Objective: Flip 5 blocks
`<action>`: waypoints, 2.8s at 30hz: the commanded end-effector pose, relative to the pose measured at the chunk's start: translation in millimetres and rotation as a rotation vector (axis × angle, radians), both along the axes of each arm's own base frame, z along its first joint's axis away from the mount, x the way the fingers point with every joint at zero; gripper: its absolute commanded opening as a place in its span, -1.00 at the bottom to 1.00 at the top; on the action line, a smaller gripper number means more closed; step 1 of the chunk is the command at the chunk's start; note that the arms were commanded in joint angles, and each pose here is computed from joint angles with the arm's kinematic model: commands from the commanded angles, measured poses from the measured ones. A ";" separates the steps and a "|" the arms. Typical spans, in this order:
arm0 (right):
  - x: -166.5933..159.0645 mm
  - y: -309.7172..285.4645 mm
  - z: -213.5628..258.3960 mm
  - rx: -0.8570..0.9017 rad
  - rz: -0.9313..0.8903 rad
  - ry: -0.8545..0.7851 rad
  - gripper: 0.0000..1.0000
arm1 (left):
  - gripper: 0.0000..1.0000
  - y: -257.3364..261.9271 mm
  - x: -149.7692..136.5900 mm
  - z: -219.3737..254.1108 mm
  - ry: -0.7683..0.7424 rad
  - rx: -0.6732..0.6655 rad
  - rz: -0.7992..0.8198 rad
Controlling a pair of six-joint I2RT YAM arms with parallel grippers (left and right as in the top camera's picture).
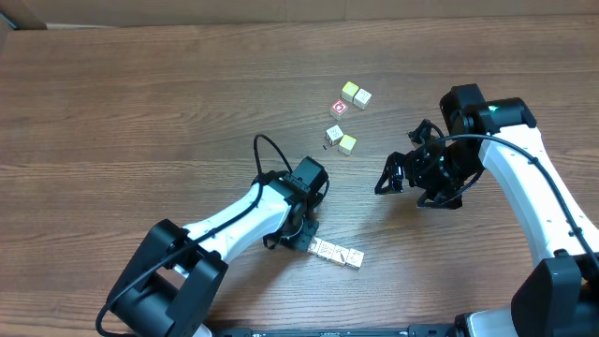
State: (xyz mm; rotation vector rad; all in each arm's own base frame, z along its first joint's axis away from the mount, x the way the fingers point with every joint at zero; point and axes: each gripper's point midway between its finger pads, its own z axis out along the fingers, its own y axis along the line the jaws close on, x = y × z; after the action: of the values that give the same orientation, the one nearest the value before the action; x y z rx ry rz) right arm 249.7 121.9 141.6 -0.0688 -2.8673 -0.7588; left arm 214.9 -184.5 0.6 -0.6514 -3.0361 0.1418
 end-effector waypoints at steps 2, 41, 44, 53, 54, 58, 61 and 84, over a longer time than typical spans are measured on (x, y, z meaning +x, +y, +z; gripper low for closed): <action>4.5 1.8 8.3 0.006 0.004 -0.039 1.00 | -0.90 -4.1 28.1 4.1 -0.061 -0.044 0.070; 13.5 2.5 7.6 0.002 -0.035 -0.057 1.00 | -0.85 -59.1 15.2 17.3 -0.008 -0.300 -0.071; 13.4 2.5 7.6 0.002 -0.035 -0.057 1.00 | -0.85 -62.6 12.1 18.7 0.006 -0.320 -0.077; 11.3 2.2 7.7 0.001 -0.035 -0.047 1.00 | -0.84 -65.8 2.1 18.1 0.025 -0.313 -0.112; 10.9 2.1 7.7 0.000 -0.035 -0.046 1.00 | -0.85 -64.8 2.0 17.7 0.025 -0.308 -0.111; 10.1 2.0 7.7 -0.001 -0.035 -0.042 1.00 | -0.87 -60.8 2.5 16.1 0.021 -0.286 -0.107; 9.5 2.0 7.8 -0.001 -0.035 -0.039 1.00 | -0.87 -58.7 2.6 15.3 0.020 -0.274 -0.103; 7.6 1.7 7.8 -0.002 -0.034 -0.031 1.00 | -0.92 -53.1 -5.2 14.2 0.066 -0.247 -0.042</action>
State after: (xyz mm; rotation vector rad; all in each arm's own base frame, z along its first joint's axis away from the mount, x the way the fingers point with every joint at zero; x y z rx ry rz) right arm 254.5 122.5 141.1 -0.1257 -2.8744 -0.7603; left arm 205.5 -233.9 13.7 -0.7251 -2.9565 0.5344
